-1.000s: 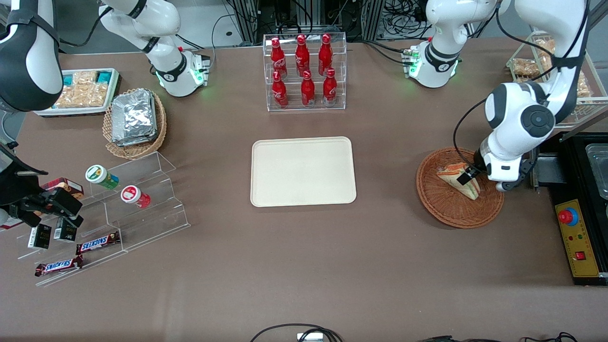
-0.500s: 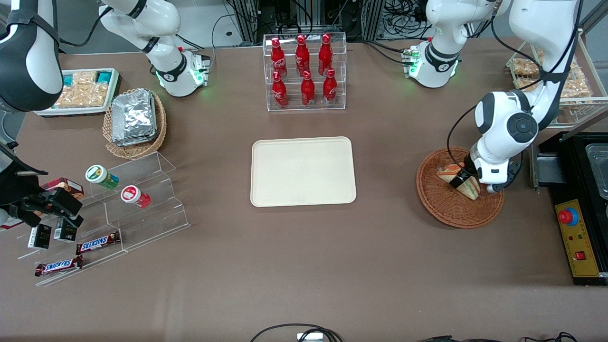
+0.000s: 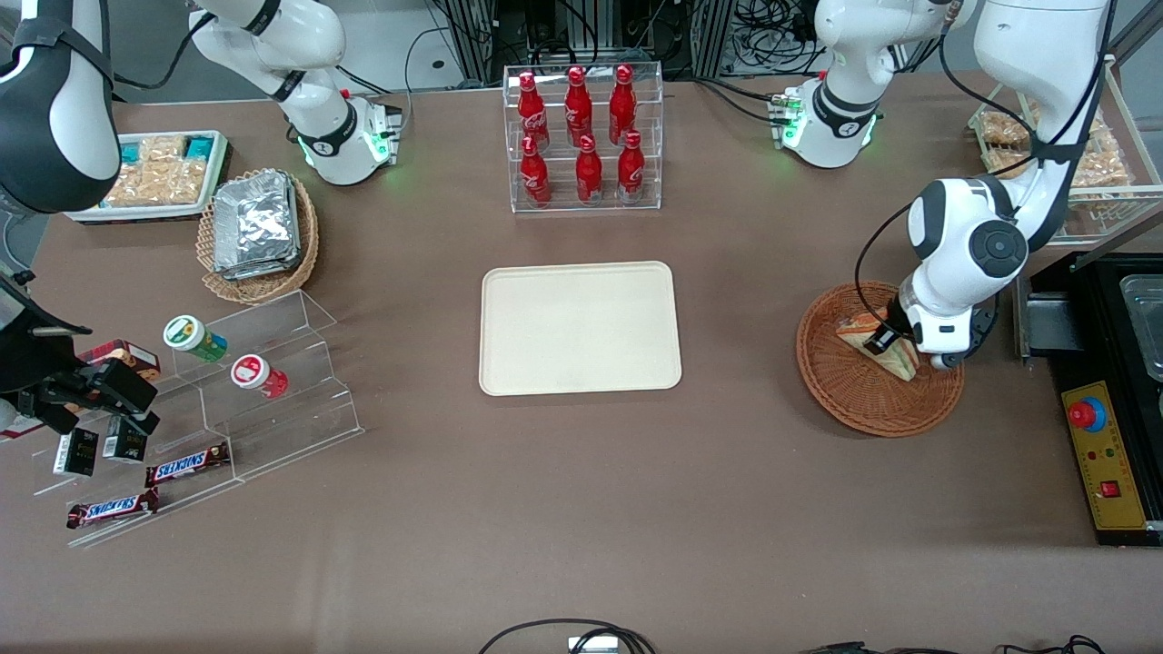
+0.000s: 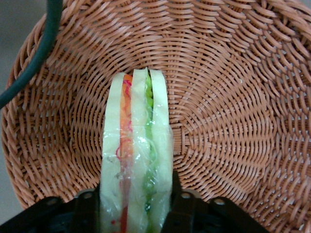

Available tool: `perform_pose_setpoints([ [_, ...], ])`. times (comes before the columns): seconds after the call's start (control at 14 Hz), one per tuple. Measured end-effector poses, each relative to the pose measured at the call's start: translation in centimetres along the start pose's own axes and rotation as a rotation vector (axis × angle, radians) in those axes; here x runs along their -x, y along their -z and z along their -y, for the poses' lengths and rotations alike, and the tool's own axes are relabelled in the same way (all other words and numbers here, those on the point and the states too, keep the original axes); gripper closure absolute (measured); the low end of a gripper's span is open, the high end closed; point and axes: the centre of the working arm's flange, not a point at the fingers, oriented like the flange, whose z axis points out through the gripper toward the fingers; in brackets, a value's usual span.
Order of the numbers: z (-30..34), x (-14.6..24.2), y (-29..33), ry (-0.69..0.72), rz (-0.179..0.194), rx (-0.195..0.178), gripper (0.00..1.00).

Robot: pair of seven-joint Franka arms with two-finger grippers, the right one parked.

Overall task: Place sandwich from basket to tray
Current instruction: 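Lower the open left gripper around the sandwich and close it, then lift the sandwich out of the basket with the left gripper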

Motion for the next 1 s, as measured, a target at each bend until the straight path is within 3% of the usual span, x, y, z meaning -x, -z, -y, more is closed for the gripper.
perform_pose_setpoints([
  [0.29,-0.1,-0.1,0.3,0.002,-0.003,0.001,0.68],
  [0.5,-0.3,-0.5,2.3,-0.02,0.005,-0.022,0.8],
  [0.79,-1.3,-1.5,8.7,-0.096,0.014,-0.061,0.8],
  [1.0,-3.6,-1.7,13.3,-0.167,0.005,-0.065,0.8],
])
